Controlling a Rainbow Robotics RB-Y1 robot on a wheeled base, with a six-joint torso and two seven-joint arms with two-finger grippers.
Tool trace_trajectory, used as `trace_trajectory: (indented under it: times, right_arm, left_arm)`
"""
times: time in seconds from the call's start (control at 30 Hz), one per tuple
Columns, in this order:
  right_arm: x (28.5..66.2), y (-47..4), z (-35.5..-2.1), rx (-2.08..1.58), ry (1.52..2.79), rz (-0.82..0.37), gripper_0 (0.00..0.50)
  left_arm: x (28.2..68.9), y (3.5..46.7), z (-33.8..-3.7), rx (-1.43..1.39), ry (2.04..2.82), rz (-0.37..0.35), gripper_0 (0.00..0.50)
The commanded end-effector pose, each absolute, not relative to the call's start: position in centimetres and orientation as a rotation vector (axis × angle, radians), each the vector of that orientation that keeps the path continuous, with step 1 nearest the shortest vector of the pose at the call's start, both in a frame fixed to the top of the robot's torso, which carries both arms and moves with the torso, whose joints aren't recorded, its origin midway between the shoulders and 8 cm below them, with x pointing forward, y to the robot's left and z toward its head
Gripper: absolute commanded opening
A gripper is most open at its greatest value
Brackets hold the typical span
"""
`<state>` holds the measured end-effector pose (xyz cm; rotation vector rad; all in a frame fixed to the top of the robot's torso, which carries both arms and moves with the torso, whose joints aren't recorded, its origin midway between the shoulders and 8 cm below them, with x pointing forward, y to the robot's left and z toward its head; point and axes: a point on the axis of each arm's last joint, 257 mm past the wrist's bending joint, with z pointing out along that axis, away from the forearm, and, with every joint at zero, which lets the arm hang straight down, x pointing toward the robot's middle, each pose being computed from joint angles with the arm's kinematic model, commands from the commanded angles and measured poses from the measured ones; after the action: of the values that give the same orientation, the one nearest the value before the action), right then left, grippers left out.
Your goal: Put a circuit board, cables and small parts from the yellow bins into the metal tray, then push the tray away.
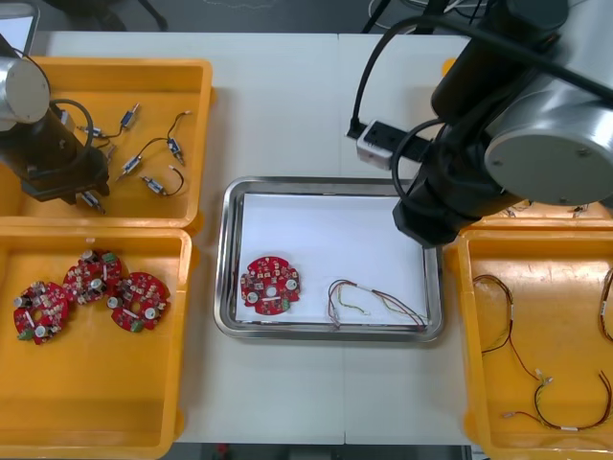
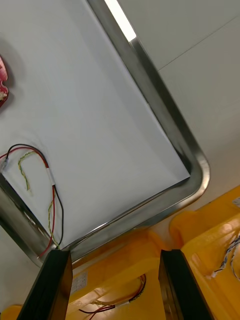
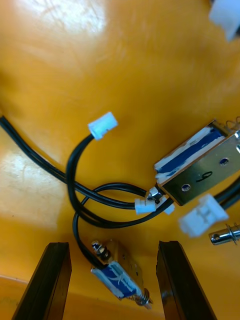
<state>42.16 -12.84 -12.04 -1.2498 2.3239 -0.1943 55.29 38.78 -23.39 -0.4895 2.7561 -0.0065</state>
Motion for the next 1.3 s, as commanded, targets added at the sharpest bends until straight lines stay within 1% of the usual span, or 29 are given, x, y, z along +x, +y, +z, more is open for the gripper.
trace_trajectory:
  times: [0.03, 0.1, 0.27, 0.3, 0.33, 0.37, 0.4, 0.6, 0.83, 0.97, 1.13, 1.3]
  right_arm:
    - [43.8, -13.9, -7.1, -1.135, 2.247, -0.196, 0.5]
    - [44.4, -15.4, -6.0, -1.077, 2.257, -0.199, 0.5]
    - [45.9, -19.1, -4.4, -0.955, 2.31, -0.2, 0.5]
    - [46.3, -20.1, -4.0, -0.921, 2.326, -0.198, 0.5]
    - [46.5, -20.6, -3.9, -0.904, 2.333, -0.199, 0.5]
    - [46.9, -21.6, -3.6, -0.863, 2.352, -0.195, 0.5]
    - [47.4, -22.6, -3.2, -0.818, 2.368, -0.182, 0.5]
    - [49.7, -27.9, -1.9, -0.57, 2.438, -0.112, 0.5]
    - [51.2, -33.7, -1.1, -0.35, 2.473, -0.128, 0.5]
    - [51.6, -36.4, -1.2, -0.243, 2.493, -0.15, 0.5]
    - [51.8, -38.2, -3.0, -0.174, 2.572, -0.118, 0.5]
    - [53.4, -38.8, -3.5, -0.267, 2.585, -0.113, 0.5]
  left_arm:
    - [56.7, 37.4, -22.1, -0.312, 2.752, 0.038, 0.5]
    - [56.7, 37.2, -22.3, -0.308, 2.753, 0.038, 0.5]
    - [56.6, 37.0, -22.4, -0.309, 2.757, 0.031, 0.5]
    - [56.6, 37.0, -22.4, -0.307, 2.756, 0.033, 0.472]
    - [56.6, 37.1, -22.5, -0.31, 2.759, 0.032, 0.366]
    - [56.6, 37.1, -22.5, -0.31, 2.759, 0.032, 0.065]
    - [56.6, 37.1, -22.5, -0.308, 2.759, 0.035, 0.0]
    - [56.6, 37.1, -22.4, -0.311, 2.756, 0.036, 0.0]
    - [56.6, 37.6, -22.1, -0.308, 2.751, 0.048, 0.0]
    - [56.5, 38.2, -20.3, -0.317, 2.742, 0.039, 0.0]
    - [55.5, 38.7, -17.3, -0.312, 2.745, 0.048, 0.0]
    - [54.8, 38.8, -14.6, -0.297, 2.741, 0.054, 0.0]
